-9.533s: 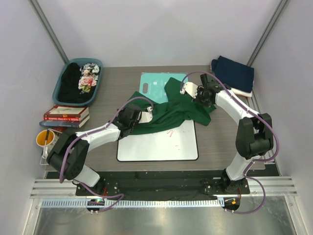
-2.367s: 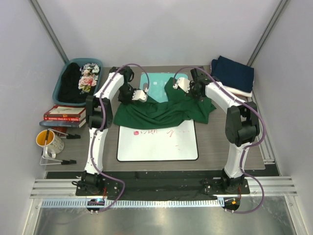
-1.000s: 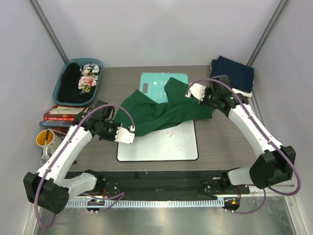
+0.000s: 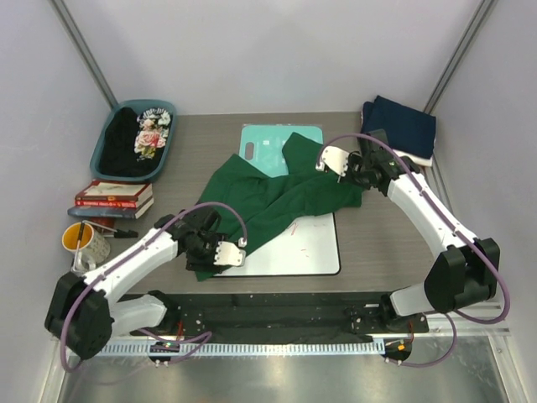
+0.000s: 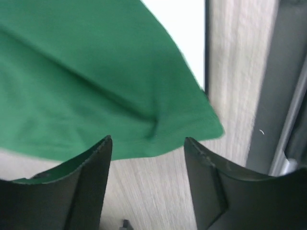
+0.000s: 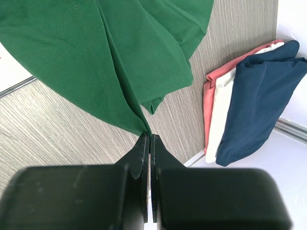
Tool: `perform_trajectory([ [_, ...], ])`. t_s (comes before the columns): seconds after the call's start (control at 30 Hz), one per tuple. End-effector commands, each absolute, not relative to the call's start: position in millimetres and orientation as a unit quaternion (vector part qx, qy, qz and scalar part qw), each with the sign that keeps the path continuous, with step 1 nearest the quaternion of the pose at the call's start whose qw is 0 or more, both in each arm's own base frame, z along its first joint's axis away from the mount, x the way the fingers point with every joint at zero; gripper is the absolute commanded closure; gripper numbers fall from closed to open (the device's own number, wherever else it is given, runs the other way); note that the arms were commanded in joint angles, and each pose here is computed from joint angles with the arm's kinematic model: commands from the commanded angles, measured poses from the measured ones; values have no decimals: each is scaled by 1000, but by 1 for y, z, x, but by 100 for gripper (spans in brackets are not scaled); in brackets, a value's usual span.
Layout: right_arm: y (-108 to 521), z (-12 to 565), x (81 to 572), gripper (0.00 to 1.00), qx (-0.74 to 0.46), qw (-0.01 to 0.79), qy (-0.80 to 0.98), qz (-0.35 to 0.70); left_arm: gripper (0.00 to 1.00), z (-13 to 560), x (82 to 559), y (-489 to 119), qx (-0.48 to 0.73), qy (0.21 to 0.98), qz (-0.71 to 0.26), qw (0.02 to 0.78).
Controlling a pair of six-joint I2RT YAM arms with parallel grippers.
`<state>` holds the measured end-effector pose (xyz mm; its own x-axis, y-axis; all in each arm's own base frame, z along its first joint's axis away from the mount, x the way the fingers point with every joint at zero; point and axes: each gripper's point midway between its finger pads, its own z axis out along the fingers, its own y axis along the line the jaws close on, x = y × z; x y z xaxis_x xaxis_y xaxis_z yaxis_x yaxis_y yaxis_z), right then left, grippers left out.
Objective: Fold and stack the t-shirts
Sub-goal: Flatten out the tshirt
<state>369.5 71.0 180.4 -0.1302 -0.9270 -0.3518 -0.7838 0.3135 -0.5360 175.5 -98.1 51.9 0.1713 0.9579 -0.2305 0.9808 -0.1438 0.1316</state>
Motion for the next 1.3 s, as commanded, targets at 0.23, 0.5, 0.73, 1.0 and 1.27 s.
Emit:
perform_trajectory([
  [0.23, 79, 194, 386, 99, -561, 343, 745, -113, 34, 52, 176, -110, 698, 687, 4, 203],
  [0.5, 77, 192, 386, 99, -559, 339, 748, -117, 26, 52, 175, -97, 680, 691, 52, 238],
  [0.73, 79, 192, 388, 99, -557, 339, 749, -115, 24, 47, 166, -96, 672, 701, 49, 232],
  [1.0, 79, 195, 391, 99, -556, 340, 748, -122, 25, 40, 151, -96, 680, 702, 26, 208],
  [1.27, 81, 196, 391, 99, -554, 342, 750, -121, 26, 29, 142, -91, 684, 704, 21, 191],
])
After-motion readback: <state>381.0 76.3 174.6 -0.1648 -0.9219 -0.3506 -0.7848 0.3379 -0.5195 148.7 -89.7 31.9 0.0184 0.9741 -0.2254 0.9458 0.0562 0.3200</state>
